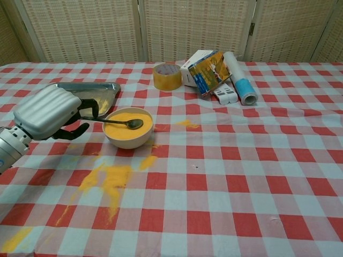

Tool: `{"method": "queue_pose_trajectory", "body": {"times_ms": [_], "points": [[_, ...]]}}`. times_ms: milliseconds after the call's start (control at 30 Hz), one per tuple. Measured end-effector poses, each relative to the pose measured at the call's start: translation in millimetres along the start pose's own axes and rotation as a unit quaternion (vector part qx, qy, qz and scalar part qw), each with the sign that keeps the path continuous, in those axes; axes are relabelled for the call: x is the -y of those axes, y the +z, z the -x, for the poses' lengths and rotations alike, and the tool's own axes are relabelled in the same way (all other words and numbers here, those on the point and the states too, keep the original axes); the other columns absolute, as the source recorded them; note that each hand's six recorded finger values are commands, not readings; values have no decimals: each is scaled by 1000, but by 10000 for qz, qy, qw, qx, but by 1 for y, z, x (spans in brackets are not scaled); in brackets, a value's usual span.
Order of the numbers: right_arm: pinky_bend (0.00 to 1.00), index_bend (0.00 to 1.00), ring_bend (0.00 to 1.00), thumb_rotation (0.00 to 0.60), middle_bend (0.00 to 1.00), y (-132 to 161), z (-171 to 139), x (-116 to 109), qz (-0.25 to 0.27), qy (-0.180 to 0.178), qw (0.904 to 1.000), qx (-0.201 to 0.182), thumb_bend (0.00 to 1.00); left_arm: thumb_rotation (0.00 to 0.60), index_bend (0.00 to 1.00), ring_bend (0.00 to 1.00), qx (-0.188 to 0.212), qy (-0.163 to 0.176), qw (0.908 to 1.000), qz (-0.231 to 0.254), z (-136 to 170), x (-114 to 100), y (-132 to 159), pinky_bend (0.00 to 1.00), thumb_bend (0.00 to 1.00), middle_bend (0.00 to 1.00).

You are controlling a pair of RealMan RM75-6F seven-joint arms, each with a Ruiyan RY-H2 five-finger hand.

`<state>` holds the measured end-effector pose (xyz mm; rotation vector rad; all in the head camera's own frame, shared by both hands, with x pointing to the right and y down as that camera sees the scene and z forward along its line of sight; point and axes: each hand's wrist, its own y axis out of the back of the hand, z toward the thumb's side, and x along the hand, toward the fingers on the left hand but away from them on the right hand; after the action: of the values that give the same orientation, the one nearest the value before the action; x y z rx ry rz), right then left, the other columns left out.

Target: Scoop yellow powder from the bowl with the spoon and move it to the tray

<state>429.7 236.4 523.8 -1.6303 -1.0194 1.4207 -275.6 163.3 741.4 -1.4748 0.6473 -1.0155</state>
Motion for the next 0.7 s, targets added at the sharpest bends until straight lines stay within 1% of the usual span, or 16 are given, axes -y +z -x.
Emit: {"method": "queue_pose_trajectory", "body": {"times_ms": [333,700], "points": [[0,0,0,600,0,0,1,0,15,16,10000,-1,36,600,489,1000,-41,80,10000,16,-3,-3,1,1000,456,1000],[0,0,0,600,0,0,1,1,12,21,10000,8,36,600,492,1000,-65,36,10000,-26,-3,-1,-1,1000,457,1000]]}}
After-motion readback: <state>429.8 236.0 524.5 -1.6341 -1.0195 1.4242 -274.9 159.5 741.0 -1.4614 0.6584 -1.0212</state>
